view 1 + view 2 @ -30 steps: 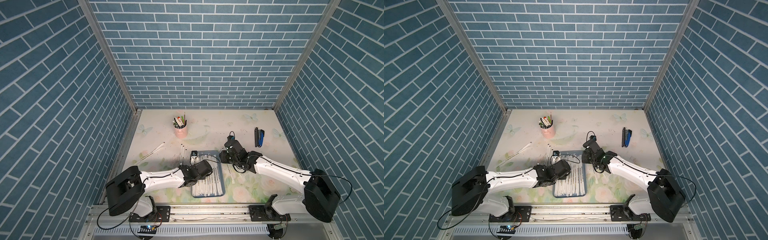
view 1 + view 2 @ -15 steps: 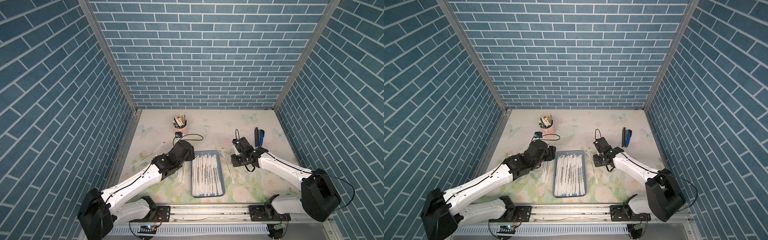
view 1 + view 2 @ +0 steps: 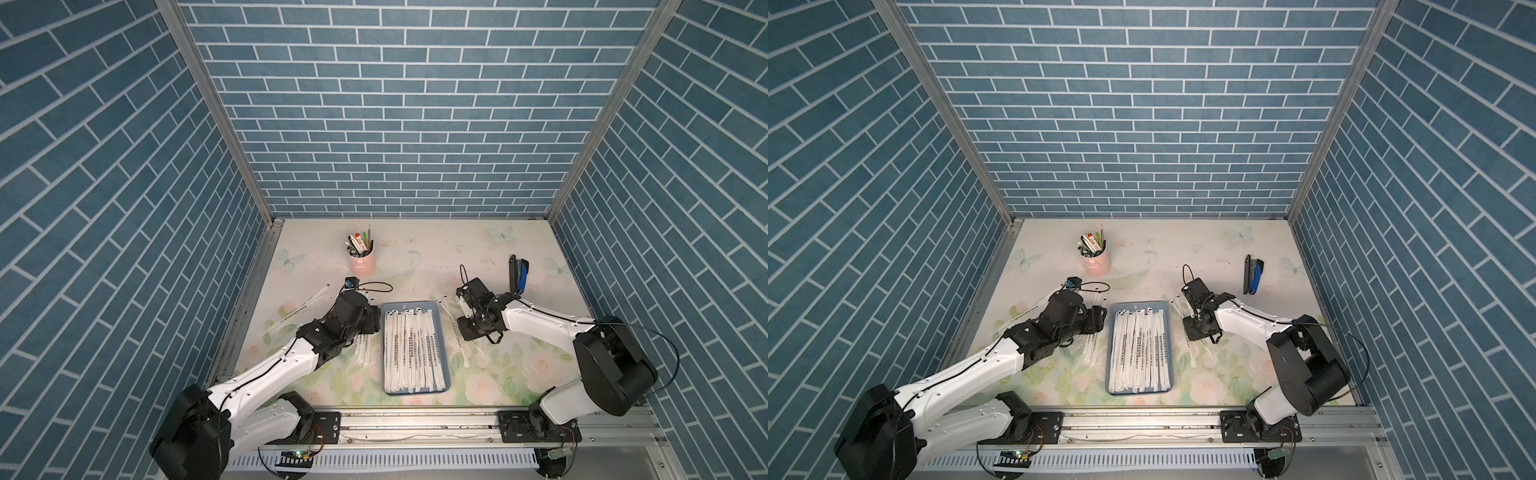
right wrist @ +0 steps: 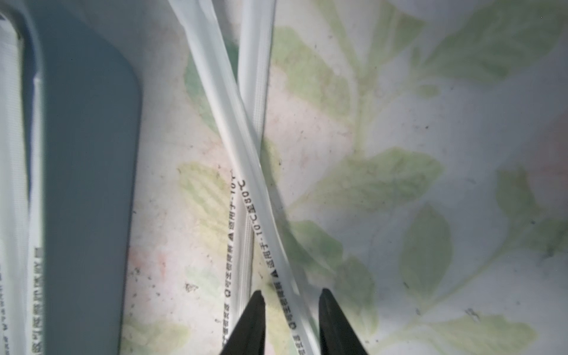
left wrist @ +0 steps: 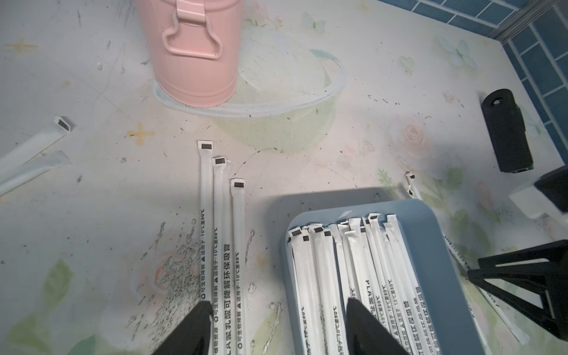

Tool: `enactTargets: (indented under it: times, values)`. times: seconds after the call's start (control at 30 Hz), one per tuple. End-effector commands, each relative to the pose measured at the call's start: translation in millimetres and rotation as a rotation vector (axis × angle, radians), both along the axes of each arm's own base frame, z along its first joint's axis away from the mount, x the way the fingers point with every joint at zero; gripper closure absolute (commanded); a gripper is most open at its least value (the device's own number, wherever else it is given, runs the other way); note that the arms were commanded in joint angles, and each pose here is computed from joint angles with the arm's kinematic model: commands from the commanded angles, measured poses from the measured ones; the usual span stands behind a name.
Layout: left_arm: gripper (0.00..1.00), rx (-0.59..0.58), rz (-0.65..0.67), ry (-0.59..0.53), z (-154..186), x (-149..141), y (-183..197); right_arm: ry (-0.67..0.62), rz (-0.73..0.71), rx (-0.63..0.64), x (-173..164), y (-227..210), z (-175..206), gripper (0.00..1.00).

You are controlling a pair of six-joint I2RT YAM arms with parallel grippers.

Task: Put the straws into the storage box
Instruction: Pick up the straw from the center of the board, then place the straw in the storage box.

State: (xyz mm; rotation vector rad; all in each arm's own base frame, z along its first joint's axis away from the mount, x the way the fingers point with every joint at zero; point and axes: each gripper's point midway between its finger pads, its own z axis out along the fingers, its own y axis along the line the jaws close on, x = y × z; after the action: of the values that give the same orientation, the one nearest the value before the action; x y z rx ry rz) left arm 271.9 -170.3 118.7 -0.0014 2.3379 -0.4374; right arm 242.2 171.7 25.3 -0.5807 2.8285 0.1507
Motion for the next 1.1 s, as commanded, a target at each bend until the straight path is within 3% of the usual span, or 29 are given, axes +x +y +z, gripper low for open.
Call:
enactTargets:
  times: [0.0, 0.33, 0.6, 0.9, 1.07]
  values:
    - [0.28, -0.018, -0.007, -0.017, 3, 2, -1, -0.007, 0.032, -0.006, 6, 3, 0, 0.7]
    - [0.29, -0.01, 0.007, -0.011, 0, 2, 1, -0.008, 0.037, -0.033, 5, -1, 5, 0.93]
    - [0.29, 0.0, 0.032, -0.033, 10, 7, 5, -0.052, -0.026, 0.062, 5, 12, 41, 0.97]
    - [0.3, -0.01, 0.164, -0.042, 22, 11, 22, -0.132, -0.189, 0.317, -23, 107, 84, 1.0]
    - [0.3, -0.011, 0.177, -0.037, 20, 8, 26, -0.169, -0.303, 0.361, -41, 142, 82, 1.0]
